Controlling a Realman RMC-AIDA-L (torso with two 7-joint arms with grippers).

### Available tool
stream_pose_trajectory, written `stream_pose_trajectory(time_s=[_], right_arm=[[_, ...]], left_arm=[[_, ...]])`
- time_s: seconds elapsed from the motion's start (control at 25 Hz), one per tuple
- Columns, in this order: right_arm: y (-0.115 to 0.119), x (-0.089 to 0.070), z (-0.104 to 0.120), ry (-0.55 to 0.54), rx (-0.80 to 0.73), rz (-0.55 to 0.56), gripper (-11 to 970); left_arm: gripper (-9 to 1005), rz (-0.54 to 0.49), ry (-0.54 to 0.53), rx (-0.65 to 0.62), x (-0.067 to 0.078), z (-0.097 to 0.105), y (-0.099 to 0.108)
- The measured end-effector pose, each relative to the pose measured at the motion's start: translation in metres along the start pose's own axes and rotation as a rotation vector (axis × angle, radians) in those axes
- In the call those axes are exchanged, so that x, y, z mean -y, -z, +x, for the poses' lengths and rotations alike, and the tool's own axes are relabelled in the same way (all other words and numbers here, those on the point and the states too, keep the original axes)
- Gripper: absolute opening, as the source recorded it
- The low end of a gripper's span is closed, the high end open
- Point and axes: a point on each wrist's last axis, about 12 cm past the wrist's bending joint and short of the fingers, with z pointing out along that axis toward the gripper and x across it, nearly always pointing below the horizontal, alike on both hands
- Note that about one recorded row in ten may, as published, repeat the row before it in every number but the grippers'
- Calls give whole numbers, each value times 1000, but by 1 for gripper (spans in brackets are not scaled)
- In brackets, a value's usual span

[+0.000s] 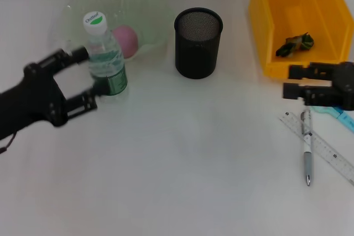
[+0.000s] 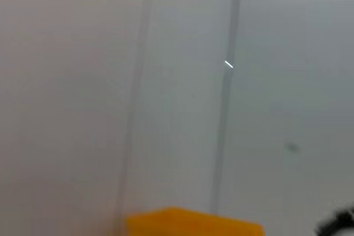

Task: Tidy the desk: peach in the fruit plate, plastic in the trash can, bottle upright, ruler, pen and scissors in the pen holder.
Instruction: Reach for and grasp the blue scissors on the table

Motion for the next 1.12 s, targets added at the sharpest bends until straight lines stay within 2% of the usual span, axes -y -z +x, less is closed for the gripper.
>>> stream_pose_trajectory(time_s=[0.04, 0.08, 0.12, 0.16, 0.2, 0.28, 0.32, 0.36, 0.44, 0.52, 0.56, 0.72, 1.0, 1.08, 1.12], right_arm=[[11, -5, -18, 3, -99, 52, 609], [11, -5, -18, 3, -99, 52, 608], [20, -13, -39, 14, -233, 154, 607], [20, -13, -39, 14, -233, 154, 606], [23, -16, -46, 16, -281, 200, 606], [24, -27, -65, 18, -430, 354, 604], [23, -37, -77, 16, -522, 479, 603], [23, -37, -77, 16, -522, 479, 602], [16, -45, -85, 18, -592, 566, 601], [-1, -51, -85, 17, -660, 569, 599], [-1, -51, -85, 17, -660, 569, 598], [-24, -45, -74, -2, -705, 534, 595], [-35, -36, -72, -38, -727, 542, 589], [-36, -33, -72, -55, -738, 563, 587], [-34, -28, -72, -74, -748, 611, 587]], left_arm=[[782, 48, 13, -45, 1, -1, 1], [782, 48, 13, -45, 1, -1, 1], [782, 79, 22, -75, 1, -1, 1], [783, 140, 43, -139, 2, -1, 1], [783, 140, 43, -139, 2, -1, 1], [783, 176, 60, -192, 2, 0, -1], [783, 176, 60, -192, 2, 0, -1], [783, 185, 63, -220, 2, 3, -9], [783, 191, 62, -234, 2, 5, -13], [783, 197, 60, -256, 2, 7, -19], [783, 201, 62, -268, 2, 9, -22], [782, 242, 89, -339, 1, 10, -34], [782, 264, 93, -366, 0, 10, -39], [782, 261, 93, -364, 0, 10, -39], [782, 257, 92, -364, 0, 10, -39]])
